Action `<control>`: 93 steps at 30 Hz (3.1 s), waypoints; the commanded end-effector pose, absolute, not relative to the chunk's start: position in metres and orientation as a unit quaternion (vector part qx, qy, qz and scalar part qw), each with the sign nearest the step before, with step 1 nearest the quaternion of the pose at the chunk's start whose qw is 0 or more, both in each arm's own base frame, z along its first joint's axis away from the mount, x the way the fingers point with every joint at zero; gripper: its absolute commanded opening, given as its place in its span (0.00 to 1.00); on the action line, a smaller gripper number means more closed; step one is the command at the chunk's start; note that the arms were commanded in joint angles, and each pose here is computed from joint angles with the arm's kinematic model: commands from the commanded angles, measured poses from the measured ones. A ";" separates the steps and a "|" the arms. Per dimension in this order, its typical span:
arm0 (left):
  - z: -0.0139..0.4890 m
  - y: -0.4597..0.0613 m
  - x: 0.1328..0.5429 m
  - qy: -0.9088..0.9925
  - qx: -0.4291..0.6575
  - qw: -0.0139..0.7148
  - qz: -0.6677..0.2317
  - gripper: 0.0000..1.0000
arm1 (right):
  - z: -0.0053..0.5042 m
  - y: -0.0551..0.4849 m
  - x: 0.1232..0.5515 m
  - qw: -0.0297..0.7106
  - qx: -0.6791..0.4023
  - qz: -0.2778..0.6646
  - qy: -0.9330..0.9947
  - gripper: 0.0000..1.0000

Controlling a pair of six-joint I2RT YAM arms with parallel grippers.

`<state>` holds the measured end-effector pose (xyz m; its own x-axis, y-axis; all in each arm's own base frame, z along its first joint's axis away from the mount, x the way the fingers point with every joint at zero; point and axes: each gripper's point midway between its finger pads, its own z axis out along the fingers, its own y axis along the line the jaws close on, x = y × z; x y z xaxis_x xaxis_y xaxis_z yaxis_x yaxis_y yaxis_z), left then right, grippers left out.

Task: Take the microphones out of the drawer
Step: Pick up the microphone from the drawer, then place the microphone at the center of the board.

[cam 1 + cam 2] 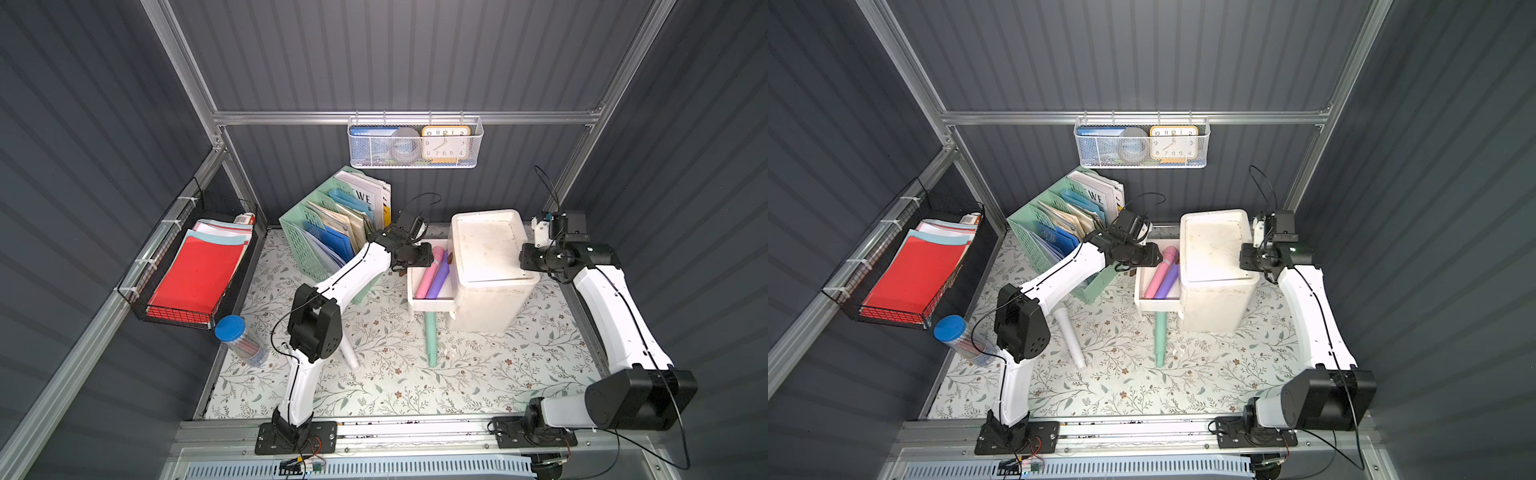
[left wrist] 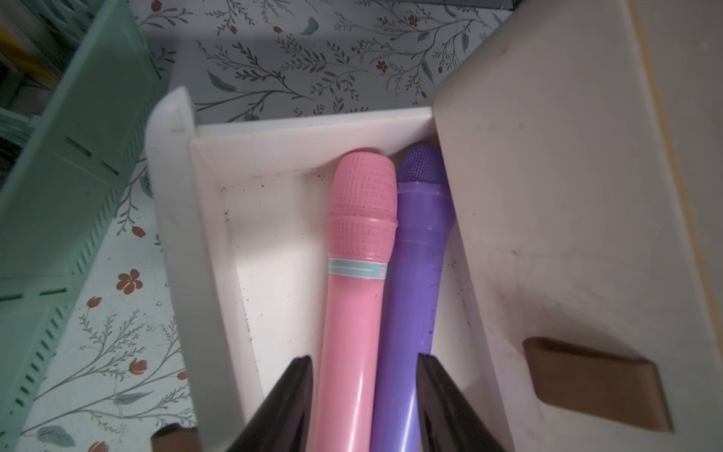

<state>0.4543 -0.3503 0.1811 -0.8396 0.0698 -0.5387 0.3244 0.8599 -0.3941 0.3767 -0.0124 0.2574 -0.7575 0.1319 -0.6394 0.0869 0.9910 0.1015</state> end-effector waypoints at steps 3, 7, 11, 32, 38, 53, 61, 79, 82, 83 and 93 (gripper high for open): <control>0.165 -0.356 0.449 0.936 0.136 0.252 -0.205 0.48 | 0.214 0.000 0.351 0.244 0.098 0.084 0.961 0.00; 0.156 -0.358 0.453 0.940 0.138 0.260 -0.171 0.48 | 0.213 0.001 0.352 0.245 0.099 0.088 0.961 0.00; 0.150 -0.355 0.458 0.944 0.138 0.273 -0.125 0.47 | 0.214 0.001 0.351 0.245 0.098 0.089 0.961 0.00; 0.094 -0.363 0.445 0.956 0.171 0.225 -0.084 0.46 | 0.214 0.002 0.351 0.247 0.097 0.089 0.960 0.00; 0.089 -0.363 0.444 0.957 0.172 0.220 -0.078 0.46 | 0.214 0.002 0.351 0.247 0.097 0.089 0.960 0.00; 0.144 -0.374 0.445 0.942 0.137 0.269 -0.145 0.21 | 0.216 0.001 0.350 0.249 0.097 0.088 0.959 0.00; 0.183 -0.379 0.445 0.929 0.111 0.297 -0.191 0.20 | 0.216 0.001 0.350 0.251 0.097 0.089 0.959 0.00; 0.263 -0.340 0.462 0.898 0.025 0.344 -0.275 0.20 | 0.216 0.001 0.350 0.253 0.098 0.087 0.959 0.00; 0.274 -0.328 0.462 0.893 0.017 0.357 -0.273 0.20 | 0.215 0.001 0.350 0.252 0.098 0.087 0.959 0.00; 0.278 -0.325 0.461 0.892 0.014 0.361 -0.272 0.20 | 0.215 0.001 0.350 0.252 0.098 0.087 0.959 0.00; 0.271 -0.276 0.445 0.900 -0.015 0.374 -0.223 0.21 | 0.213 0.001 0.351 0.249 0.098 0.089 0.959 0.00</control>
